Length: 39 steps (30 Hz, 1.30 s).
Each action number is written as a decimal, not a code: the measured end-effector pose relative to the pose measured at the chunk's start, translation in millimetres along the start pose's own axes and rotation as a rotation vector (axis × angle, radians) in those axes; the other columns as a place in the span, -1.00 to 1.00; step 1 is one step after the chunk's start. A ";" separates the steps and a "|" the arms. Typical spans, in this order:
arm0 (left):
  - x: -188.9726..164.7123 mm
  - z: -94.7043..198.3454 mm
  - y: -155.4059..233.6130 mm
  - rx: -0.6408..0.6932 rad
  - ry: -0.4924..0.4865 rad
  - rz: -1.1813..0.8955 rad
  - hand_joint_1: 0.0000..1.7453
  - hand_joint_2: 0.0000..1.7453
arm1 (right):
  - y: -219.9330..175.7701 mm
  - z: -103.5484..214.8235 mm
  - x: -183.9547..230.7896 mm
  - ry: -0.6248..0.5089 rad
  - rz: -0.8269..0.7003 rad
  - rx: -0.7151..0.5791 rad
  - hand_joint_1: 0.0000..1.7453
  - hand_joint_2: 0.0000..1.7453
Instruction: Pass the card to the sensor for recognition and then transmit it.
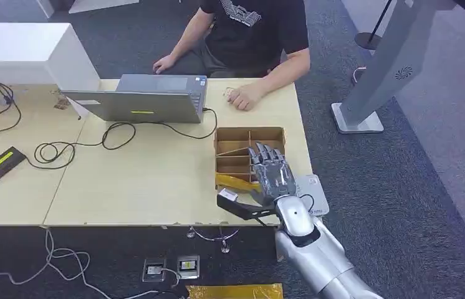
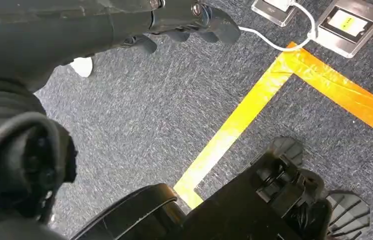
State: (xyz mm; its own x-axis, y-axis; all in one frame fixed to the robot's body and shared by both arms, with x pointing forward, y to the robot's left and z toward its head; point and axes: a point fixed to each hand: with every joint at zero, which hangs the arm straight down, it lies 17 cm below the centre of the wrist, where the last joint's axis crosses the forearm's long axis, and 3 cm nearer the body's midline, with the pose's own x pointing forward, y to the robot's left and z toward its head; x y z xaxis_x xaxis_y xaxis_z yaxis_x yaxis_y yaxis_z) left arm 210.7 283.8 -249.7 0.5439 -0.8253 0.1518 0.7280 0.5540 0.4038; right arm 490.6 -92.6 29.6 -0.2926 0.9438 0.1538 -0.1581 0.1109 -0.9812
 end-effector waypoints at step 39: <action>3.9 0.6 -2.4 -0.004 -0.003 -0.014 -1.00 -1.00 | -0.8 -3.7 -38.8 0.086 0.102 0.040 1.00 1.00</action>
State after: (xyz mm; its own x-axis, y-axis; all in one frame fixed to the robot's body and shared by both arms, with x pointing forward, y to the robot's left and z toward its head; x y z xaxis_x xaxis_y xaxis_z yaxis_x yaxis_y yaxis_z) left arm 210.8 279.2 -249.5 0.5328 -0.8330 0.1488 0.7372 0.5433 0.4018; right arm 505.5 -128.1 23.9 -0.2270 0.9730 0.0411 -0.1697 0.0021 -0.9855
